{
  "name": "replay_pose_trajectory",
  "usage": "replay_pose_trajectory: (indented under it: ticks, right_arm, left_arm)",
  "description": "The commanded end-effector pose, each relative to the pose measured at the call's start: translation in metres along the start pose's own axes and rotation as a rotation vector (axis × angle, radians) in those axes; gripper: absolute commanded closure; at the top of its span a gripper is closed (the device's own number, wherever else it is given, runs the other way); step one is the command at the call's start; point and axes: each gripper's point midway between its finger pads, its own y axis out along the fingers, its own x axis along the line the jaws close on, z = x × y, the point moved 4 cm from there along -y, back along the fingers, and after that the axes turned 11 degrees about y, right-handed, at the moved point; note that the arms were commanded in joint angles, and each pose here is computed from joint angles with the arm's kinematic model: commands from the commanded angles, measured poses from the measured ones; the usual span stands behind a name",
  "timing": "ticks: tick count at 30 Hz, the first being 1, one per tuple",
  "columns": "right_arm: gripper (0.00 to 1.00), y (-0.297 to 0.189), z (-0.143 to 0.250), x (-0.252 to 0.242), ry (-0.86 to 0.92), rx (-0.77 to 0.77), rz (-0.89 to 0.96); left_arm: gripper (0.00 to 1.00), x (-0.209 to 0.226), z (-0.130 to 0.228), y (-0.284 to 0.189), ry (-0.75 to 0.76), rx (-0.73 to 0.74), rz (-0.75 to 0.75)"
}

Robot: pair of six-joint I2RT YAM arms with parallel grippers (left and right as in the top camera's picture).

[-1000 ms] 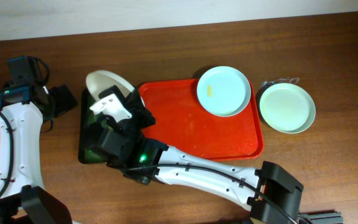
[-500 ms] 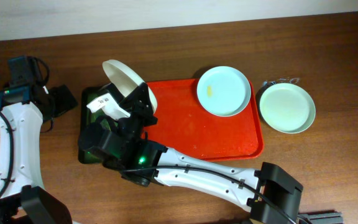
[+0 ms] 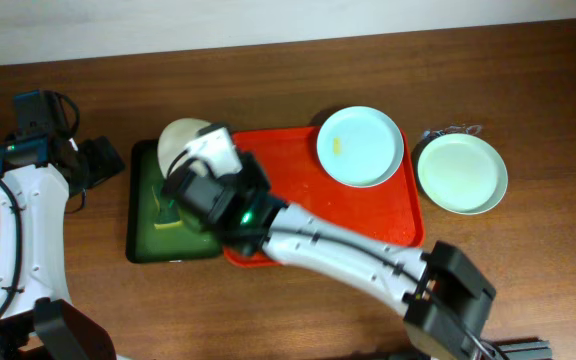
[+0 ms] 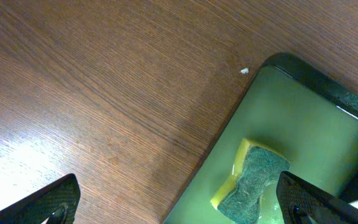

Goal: Clean dirty plates on tray and stack at the side
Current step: 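Carry the plate right and set it on the plate stack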

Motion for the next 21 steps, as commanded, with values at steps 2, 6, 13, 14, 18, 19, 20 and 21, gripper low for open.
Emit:
replay_pose_trajectory:
  ticks: [2,6,13,14,18,19,20,21]
  right_arm:
    - [0.96,0.012,-0.022,-0.040,0.276,0.216,-0.203]
    - [0.96,0.023,-0.037,-0.165,0.515,0.395,-0.134]
    - [0.96,0.003,0.041,-0.415,0.853,0.691,0.332]
    - [0.96,-0.007,0.056,-0.445,0.915,0.711,0.397]
    - [0.96,-0.026,0.107,-0.499,1.096,0.752,0.519]
    - [0.96,-0.026,0.115,-0.502,1.113,0.756,0.530]
    - [0.96,-0.022,0.126,-0.505,1.124,0.754,0.536]
    - [0.96,-0.017,0.131,-0.504,1.125,0.745,0.532]
  left_arm:
    - [0.01,0.001,-0.003,-0.005,-0.017,-0.018,0.007]
    - [0.01,0.001,-0.003,-0.005,-0.017,-0.018,0.007]
    - [0.01,0.001,-0.003,-0.005,-0.017,-0.018,0.007]
    - [0.01,0.001,-0.003,-0.005,-0.017,-0.018,0.007]
    - [0.01,0.001,-0.003,-0.006,-0.017,-0.019,0.007]
    - [0.01,0.001,-0.003,-0.005,-0.017,-0.018,0.007]
    - [0.01,0.001,-0.003,-0.005,-0.017,-0.018,0.007]
    - [0.01,0.001,-0.003,-0.005,-0.017,-0.018,0.007]
